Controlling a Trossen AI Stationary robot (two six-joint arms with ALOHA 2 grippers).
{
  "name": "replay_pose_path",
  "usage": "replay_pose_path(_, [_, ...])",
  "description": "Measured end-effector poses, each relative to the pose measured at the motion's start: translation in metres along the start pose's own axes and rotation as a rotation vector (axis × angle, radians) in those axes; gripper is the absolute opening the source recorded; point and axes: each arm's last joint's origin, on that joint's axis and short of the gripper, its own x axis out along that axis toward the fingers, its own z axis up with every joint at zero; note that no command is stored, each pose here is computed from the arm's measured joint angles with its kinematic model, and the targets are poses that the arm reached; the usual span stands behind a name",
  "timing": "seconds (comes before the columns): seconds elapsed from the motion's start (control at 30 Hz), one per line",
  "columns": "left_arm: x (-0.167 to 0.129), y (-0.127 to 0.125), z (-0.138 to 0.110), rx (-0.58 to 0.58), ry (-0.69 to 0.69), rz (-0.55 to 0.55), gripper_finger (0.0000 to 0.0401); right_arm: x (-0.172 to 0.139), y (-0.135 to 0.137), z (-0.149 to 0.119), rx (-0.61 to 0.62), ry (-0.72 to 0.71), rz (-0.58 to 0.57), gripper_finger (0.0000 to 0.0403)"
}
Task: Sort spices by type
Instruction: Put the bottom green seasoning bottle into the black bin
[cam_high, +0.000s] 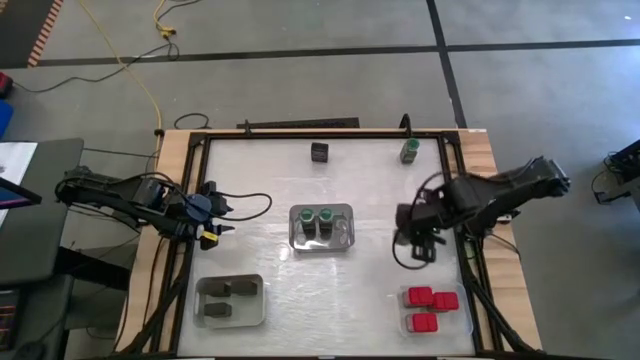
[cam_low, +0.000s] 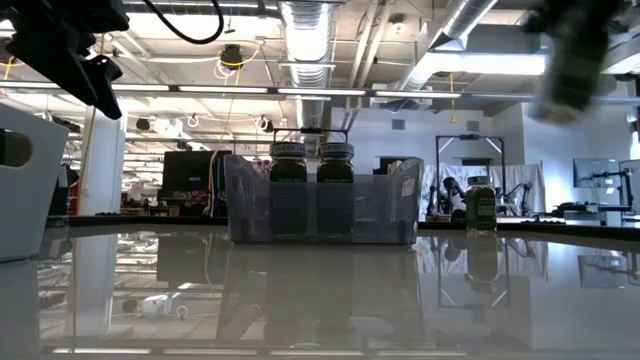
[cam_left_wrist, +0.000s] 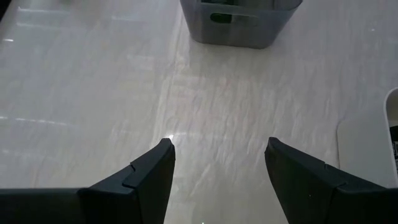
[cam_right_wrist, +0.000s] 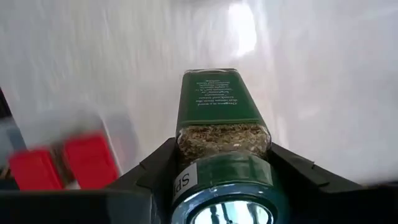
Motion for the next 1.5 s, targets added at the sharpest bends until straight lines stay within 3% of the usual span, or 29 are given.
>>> replay_pose_path(0.23, [0.000,0.000,0.000,0.000,0.000,0.000,0.0240,-0.034,-0.001,0.059,0.010,-0.091,-0.025,0.0219])
replay_pose_path(0.63, [0.000,0.000,0.000,0.000,0.001,0.001,0.0240,0.005,0.008,0.163,-0.066,-0.001,-0.019,0.0219])
replay_pose_path(0.93, [0.000,0.000,0.000,0.000,0.000,0.001,0.0240,0.050,0.013,0.197,-0.097,0.080,0.013,0.0219])
replay_pose_path(1.3, [0.000,0.000,0.000,0.001,0.001,0.001,0.0240,0.101,0.014,0.214,-0.132,0.185,0.020,0.0219])
replay_pose_path(1.5, [0.000,0.000,0.000,0.001,0.001,0.002,0.0240,0.118,0.016,0.226,-0.174,0.130,0.034,0.0219])
